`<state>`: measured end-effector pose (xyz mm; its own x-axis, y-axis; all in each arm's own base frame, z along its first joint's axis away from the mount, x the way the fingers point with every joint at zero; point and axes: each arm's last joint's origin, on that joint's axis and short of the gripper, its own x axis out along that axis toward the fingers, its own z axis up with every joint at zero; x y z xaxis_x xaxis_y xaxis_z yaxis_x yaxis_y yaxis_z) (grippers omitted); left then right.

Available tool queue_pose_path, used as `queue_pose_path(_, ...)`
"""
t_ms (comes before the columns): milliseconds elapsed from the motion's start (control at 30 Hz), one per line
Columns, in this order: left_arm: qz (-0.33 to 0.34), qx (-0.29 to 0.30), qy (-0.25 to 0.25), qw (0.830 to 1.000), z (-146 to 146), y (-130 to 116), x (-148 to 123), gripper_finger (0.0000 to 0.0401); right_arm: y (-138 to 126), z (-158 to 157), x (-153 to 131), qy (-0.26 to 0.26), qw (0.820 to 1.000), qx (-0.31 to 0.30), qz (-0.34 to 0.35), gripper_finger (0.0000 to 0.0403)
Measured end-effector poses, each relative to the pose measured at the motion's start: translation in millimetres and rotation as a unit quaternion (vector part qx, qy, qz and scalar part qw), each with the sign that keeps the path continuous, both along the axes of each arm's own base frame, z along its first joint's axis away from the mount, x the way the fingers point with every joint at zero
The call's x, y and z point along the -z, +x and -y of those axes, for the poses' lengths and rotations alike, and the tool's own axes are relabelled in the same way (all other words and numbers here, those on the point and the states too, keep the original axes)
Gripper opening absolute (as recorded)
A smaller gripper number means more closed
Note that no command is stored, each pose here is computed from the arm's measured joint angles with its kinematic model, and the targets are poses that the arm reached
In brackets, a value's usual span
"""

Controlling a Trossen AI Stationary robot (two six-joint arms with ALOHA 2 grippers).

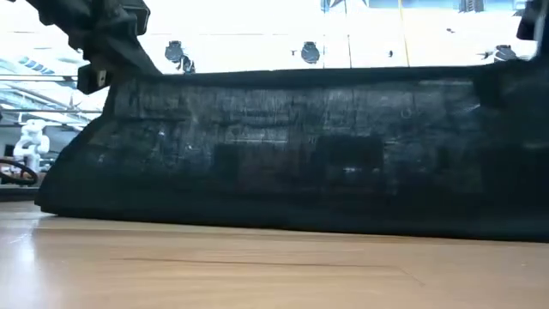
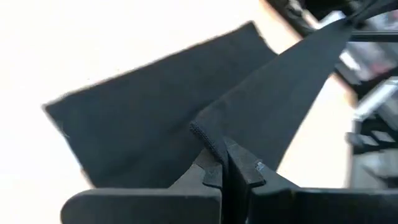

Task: Roll napkin
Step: Fold the black napkin

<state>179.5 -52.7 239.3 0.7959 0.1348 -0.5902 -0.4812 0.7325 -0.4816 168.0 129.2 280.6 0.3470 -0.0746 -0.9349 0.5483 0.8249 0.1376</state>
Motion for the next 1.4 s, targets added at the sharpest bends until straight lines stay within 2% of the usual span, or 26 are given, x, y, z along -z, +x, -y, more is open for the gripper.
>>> queue_pose_path(67, -0.018, -0.006, 0.029, 0.999, -2.8, -0.5, 3.3, 0.0000, -0.7, 5.3, 5.5, -0.037, 0.999, 0.011, 0.002, 0.0000)
queue_pose_path(167, -0.035, -0.003, 0.055, 0.998, -5.6, 3.1, 7.6, 0.0000, -0.7, 11.5, 15.3, -0.058, 0.998, 0.022, -0.009, 0.0000)
queue_pose_path(567, -0.093, -0.030, 0.094, 0.991, -9.8, 23.3, 31.6, 0.0000, -0.8, 26.2, 40.5, -0.085, 0.994, 0.047, -0.041, 0.0000)
queue_pose_path(967, -0.122, -0.059, 0.116, 0.984, -15.0, 38.1, 50.0, 0.0008, 0.0, 40.4, 56.3, -0.106, 0.990, 0.056, -0.068, 0.0005)
queue_pose_path(1167, -0.147, -0.077, 0.123, 0.978, -21.2, 46.9, 63.7, 0.0010, -0.4, 47.9, 60.7, -0.124, 0.987, 0.070, -0.077, 0.0041)
queue_pose_path(1400, -0.149, -0.103, 0.129, 0.975, -29.9, 60.9, 78.6, 0.0010, -0.2, 52.7, 60.4, -0.126, 0.984, 0.100, -0.078, 0.0113)
